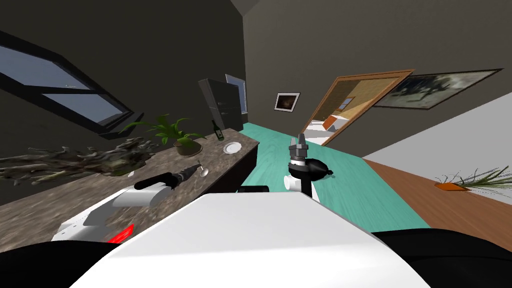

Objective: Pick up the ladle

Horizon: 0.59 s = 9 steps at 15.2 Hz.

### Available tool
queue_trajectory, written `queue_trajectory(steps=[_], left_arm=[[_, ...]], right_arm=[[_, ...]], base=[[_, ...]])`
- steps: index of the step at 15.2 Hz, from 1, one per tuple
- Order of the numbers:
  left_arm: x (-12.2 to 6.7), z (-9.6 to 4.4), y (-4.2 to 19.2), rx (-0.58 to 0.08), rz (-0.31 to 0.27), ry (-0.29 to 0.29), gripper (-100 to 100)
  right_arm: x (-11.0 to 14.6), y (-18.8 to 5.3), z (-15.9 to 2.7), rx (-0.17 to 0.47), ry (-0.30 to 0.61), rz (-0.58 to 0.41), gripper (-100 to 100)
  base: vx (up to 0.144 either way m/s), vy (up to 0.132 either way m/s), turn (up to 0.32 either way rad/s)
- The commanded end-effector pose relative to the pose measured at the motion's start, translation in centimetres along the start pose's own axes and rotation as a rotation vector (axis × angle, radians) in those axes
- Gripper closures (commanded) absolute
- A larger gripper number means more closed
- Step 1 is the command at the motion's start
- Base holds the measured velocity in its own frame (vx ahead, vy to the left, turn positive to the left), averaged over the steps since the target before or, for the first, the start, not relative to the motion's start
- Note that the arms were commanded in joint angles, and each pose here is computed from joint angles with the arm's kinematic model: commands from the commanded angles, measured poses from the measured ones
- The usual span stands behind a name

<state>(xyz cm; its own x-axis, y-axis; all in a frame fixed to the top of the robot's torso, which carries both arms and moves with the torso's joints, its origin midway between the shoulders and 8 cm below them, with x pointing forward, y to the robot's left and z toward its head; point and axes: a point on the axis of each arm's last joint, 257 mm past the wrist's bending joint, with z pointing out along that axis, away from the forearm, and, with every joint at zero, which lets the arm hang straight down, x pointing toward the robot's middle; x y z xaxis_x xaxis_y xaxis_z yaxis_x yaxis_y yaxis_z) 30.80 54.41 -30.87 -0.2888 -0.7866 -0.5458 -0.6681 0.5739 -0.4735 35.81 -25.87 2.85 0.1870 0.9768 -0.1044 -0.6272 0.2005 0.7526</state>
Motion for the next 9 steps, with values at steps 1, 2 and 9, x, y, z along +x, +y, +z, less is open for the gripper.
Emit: queue_trajectory(steps=[1, 2, 9], left_arm=[[-0.6, -0.3, 2.1, -0.069, 0.024, 0.022, -100], [-0.5, -0.3, 2.3, -0.078, 0.024, 0.026, -100], [-1.7, -1.5, 7.2, -0.248, 0.072, 0.09, -100]], right_arm=[[0.0, 0.0, 0.0, 0.0, 0.0, 0.0, 0], [0.0, 0.0, 0.0, 0.0, 0.0, 0.0, 0], [0.0, 0.0, 0.0, 0.0, 0.0, 0.0, 0]], base=[[0.064, -0.042, -0.075], [0.066, -0.037, -0.088], [0.07, -0.042, -0.095]])
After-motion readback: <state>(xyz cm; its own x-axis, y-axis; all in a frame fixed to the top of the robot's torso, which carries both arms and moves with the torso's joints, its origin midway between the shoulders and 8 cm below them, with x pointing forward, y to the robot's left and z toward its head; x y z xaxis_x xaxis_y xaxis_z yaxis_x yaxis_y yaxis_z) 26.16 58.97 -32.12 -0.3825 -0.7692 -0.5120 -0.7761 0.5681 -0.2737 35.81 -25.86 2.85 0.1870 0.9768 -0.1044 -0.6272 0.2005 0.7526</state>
